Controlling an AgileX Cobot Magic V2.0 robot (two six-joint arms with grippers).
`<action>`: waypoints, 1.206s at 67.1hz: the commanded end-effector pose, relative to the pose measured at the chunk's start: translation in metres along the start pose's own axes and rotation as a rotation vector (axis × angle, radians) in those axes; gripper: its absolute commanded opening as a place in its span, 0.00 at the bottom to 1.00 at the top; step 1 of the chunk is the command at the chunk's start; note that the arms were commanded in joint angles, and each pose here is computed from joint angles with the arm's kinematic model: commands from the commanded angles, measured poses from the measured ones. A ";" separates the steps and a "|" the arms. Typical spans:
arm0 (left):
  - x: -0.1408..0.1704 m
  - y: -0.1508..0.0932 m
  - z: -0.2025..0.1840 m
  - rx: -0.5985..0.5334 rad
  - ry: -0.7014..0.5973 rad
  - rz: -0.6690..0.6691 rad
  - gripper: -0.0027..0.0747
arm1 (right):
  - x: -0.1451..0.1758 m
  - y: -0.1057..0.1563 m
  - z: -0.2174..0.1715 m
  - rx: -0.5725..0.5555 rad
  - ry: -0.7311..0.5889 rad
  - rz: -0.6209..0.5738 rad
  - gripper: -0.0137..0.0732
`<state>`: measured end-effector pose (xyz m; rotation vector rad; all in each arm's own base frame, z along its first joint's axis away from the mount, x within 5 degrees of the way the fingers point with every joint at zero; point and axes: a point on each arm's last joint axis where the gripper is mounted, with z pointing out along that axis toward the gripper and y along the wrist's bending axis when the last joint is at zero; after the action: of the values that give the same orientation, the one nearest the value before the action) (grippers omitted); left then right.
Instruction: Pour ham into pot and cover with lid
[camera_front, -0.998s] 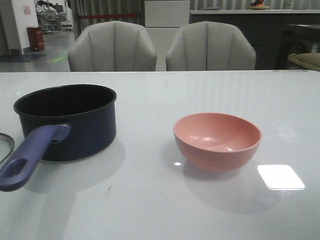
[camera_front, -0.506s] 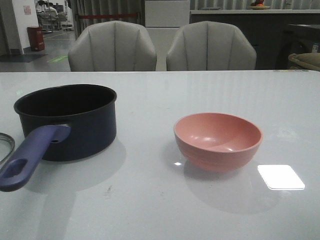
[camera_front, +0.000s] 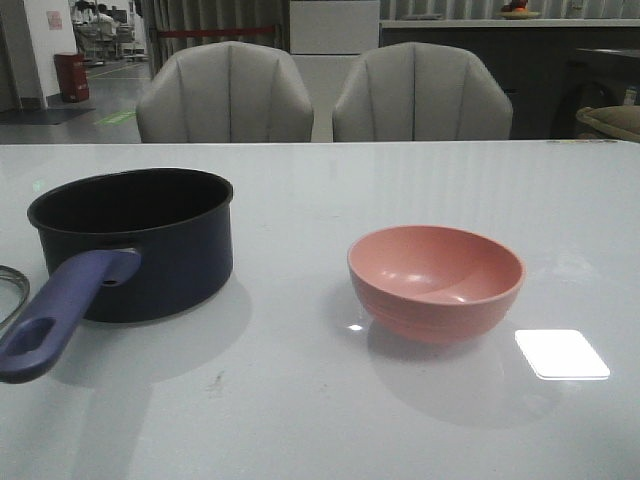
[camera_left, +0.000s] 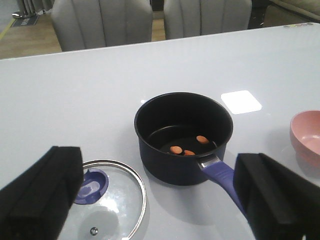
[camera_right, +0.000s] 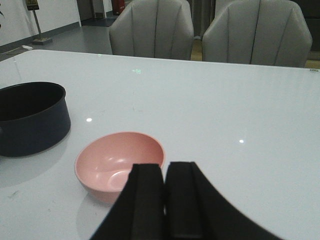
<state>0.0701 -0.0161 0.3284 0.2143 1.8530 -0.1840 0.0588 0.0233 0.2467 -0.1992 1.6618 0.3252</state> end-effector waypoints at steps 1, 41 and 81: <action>-0.032 -0.001 0.013 -0.021 -0.043 -0.037 0.87 | -0.015 -0.001 -0.001 0.022 -0.092 0.005 0.32; -0.043 0.032 0.124 -0.302 0.467 -0.200 0.87 | -0.015 -0.001 -0.001 0.022 -0.092 0.005 0.32; -0.002 0.098 0.239 -0.193 0.961 -0.338 0.87 | -0.014 -0.001 -0.001 0.022 -0.091 0.005 0.32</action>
<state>0.3028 0.0238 0.2595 -0.2257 2.8475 -0.1061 0.0588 0.0233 0.2467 -0.1992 1.6618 0.3252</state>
